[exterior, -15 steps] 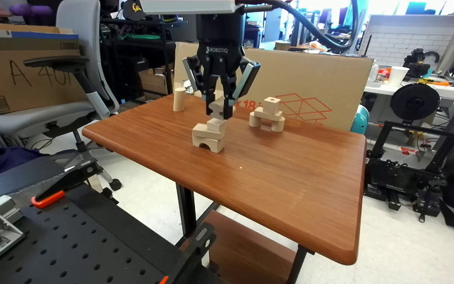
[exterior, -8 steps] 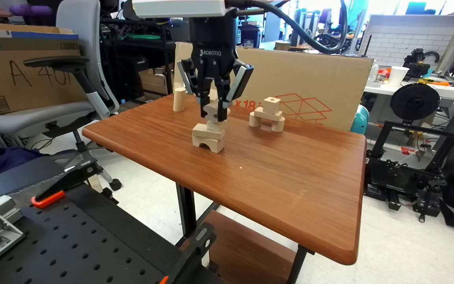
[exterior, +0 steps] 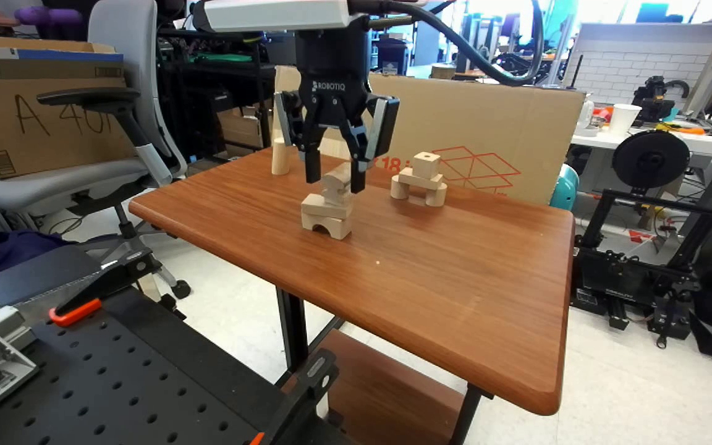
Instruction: Put the block on the tower to the right
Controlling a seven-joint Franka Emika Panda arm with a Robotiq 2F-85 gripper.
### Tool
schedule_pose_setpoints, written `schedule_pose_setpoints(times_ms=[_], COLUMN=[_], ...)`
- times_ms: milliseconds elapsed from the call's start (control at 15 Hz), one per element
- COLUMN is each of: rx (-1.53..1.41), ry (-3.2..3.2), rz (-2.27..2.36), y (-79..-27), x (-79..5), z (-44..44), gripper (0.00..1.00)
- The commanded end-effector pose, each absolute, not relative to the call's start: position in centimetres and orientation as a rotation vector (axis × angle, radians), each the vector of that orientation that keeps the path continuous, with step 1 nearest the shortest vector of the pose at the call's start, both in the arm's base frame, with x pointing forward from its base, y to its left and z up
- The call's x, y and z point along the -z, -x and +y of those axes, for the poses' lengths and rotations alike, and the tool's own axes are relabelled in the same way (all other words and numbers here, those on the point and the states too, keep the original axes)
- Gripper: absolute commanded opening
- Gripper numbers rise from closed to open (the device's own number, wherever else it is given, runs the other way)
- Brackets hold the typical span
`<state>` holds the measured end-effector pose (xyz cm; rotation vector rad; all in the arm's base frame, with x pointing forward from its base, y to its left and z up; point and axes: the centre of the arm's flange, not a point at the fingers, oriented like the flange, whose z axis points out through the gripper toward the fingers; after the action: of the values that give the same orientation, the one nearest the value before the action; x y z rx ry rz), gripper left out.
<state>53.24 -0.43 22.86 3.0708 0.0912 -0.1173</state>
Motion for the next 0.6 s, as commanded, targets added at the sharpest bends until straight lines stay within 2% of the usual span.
schedule_pose_setpoints(times_ms=[0,67,533], rx=[0.101,0.099,0.001], ry=[-3.047,-3.05,-3.032], rz=[0.088,0.089,-0.075], y=[-52.6,-52.5,-51.5], x=[-23.8,-24.0,-28.8], z=[-0.4,-0.4,-0.6], gripper=[0.97,1.0,1.0])
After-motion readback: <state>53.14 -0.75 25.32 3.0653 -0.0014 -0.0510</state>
